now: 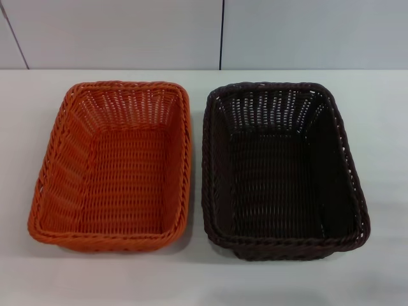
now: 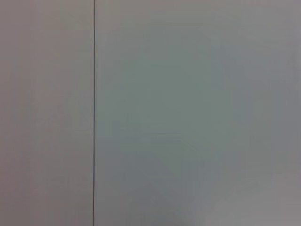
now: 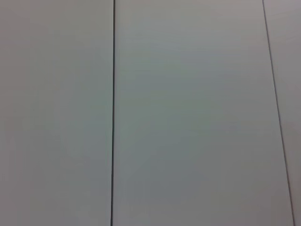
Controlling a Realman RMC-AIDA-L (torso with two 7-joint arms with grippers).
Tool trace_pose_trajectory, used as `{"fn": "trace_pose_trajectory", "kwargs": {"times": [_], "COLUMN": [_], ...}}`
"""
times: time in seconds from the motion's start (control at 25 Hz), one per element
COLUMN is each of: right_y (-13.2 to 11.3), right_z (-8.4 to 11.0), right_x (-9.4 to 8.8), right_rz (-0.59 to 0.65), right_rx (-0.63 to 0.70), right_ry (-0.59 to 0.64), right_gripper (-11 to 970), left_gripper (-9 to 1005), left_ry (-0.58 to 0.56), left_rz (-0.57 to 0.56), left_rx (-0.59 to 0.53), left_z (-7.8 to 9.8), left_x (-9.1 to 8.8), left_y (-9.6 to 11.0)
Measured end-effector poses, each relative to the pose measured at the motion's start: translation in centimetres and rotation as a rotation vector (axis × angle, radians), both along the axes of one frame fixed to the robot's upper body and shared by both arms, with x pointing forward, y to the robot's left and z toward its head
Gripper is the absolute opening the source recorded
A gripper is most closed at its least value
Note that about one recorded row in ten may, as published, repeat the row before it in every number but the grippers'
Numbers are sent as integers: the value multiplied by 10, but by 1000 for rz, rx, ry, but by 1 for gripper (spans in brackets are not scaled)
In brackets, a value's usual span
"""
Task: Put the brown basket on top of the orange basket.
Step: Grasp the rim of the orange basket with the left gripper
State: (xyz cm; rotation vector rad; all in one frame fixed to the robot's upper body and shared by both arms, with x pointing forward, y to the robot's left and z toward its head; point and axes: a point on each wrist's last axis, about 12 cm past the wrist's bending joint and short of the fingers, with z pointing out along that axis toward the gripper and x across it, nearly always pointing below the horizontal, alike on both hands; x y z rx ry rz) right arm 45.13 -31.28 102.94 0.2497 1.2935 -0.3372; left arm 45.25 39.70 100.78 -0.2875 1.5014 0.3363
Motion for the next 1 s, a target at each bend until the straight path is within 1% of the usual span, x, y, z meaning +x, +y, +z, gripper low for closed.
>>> {"fn": "trace_pose_trajectory", "kwargs": {"times": [0.6,0.76,0.8,1.0], "right_y": [0,0,0,1], "right_z": [0,0,0,0], "right_x": [0,0,0,0], "right_rz": [-2,-1,1,4], "right_rx": [0,0,0,0], "right_ry": [-1,-2,-2,-2], "right_gripper": [823,823,823,824], "left_gripper": [769,769,769,769], "left_ry": [-1,9,17,11], "left_rz": [-1,-23,-50,-56], "left_rx": [0,5,9,13], "left_z": [0,0,-1,1], "left_x": [1,2,5,7], "left_y": [0,-2,-5,-6]}}
